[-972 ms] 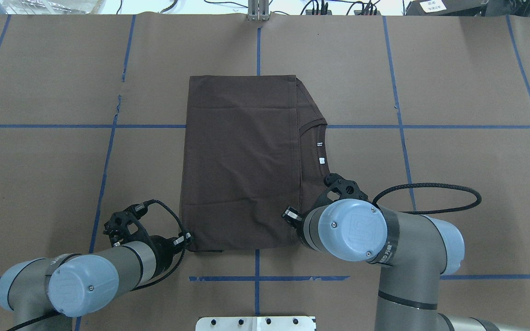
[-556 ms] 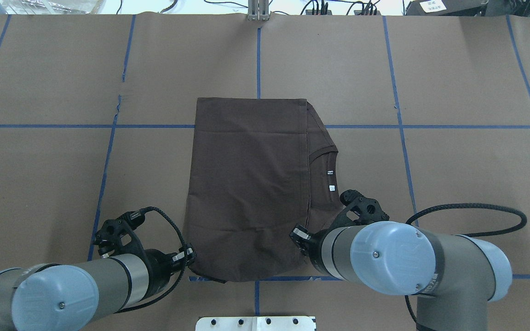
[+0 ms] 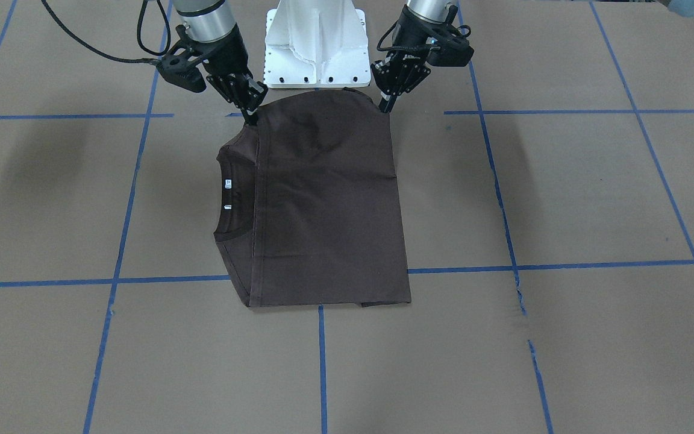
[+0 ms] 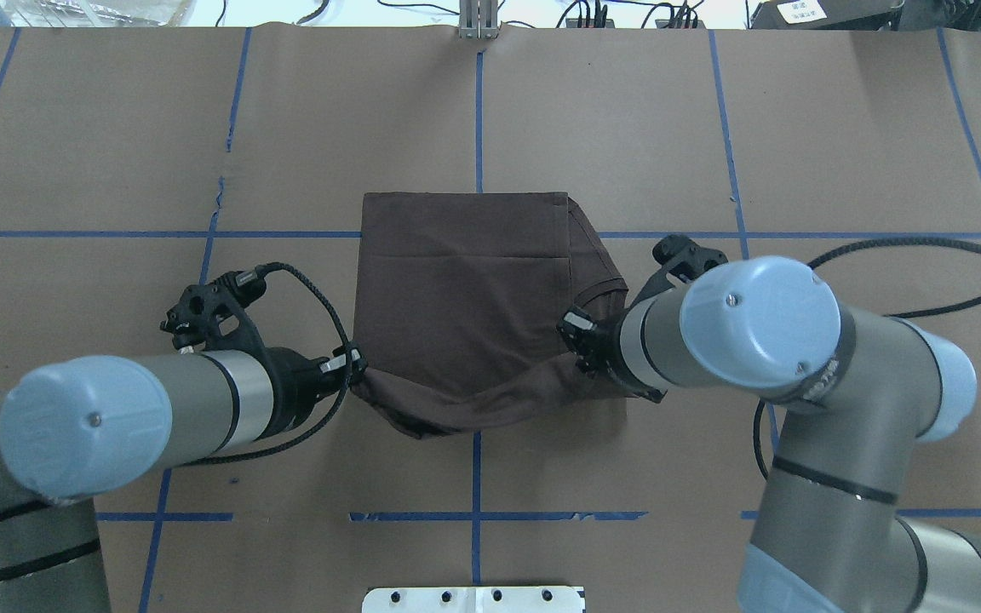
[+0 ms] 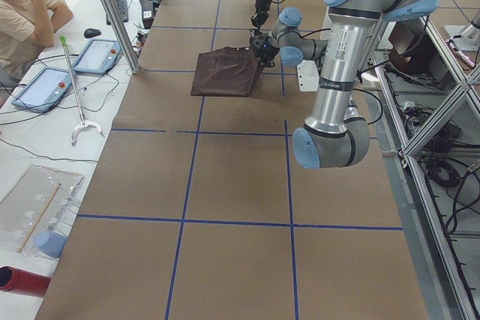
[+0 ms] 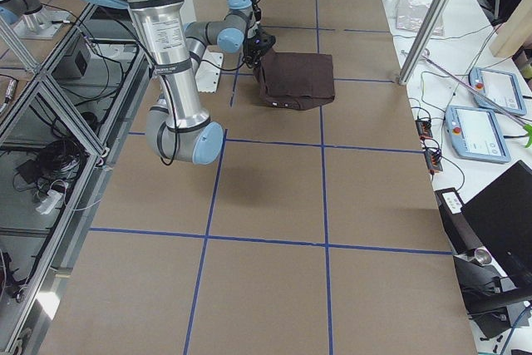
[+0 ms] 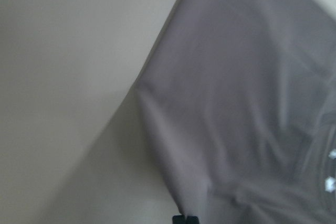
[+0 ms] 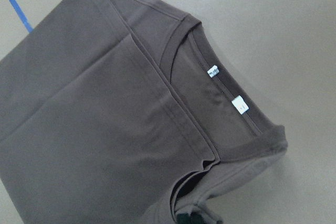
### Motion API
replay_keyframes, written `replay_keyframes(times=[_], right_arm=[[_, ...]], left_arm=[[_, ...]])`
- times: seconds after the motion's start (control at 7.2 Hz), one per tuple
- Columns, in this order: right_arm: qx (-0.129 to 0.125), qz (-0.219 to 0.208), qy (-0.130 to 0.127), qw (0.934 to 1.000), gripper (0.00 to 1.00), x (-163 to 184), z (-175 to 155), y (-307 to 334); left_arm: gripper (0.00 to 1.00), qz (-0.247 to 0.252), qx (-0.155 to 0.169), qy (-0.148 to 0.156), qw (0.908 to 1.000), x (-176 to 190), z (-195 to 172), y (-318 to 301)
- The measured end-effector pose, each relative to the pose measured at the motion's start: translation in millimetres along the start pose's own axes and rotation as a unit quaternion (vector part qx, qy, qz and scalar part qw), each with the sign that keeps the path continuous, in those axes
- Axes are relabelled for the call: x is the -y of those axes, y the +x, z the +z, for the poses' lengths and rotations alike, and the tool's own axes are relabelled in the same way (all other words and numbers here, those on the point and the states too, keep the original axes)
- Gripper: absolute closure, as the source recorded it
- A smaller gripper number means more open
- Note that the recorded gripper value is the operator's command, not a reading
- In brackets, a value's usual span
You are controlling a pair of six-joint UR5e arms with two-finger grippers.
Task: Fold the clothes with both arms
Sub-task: 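Lift the near edge with both grippers and fold it away from the robot, then release the shirt and raise both grippers away from it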
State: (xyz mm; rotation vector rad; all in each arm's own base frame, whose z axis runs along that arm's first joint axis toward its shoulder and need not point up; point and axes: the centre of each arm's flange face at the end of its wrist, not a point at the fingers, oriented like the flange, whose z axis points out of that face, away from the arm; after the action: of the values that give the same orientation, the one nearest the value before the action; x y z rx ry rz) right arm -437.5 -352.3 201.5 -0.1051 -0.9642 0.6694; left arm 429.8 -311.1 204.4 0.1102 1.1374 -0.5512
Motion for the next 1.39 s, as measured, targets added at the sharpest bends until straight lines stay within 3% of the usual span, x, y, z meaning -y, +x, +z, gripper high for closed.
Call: replay_keyframes(times=[0.42,0.56,0.69,0.83,1.11,1.39], right_arm=[[-0.026,0.002,0.031,0.9992,1.0,80.4,40.4,-58.4],[-0.028,-0.004,0.03,0.9992,1.0,107.0,64.1,-74.8],[-0.026,-0.019,0.025,0.9992,0.02,137.4,94.0,-88.2],[-0.023,-0.04,0.021,0.9987,0.0,169.6,123.4,-105.8],[-0.024,-0.096,0.016,0.9949,0.0,240.2,144.5,-141.6],[-0.015,-0.127,-0.009,0.9917,0.0,302.5,114.3,-146.6]], left_arm=[[1.0,0.011,0.022,0.062,0.9978,68.3,53.8,26.7],[0.84,0.016,0.031,0.081,0.9961,94.2,81.8,34.0],[0.46,0.019,0.039,0.099,0.9941,125.3,121.2,37.6],[0.0,0.034,0.053,0.118,0.9911,161.5,164.3,35.7],[0.0,0.083,0.069,0.153,0.9823,240.2,199.1,20.7],[0.0,0.113,0.063,0.167,0.9774,272.0,187.0,17.2]])
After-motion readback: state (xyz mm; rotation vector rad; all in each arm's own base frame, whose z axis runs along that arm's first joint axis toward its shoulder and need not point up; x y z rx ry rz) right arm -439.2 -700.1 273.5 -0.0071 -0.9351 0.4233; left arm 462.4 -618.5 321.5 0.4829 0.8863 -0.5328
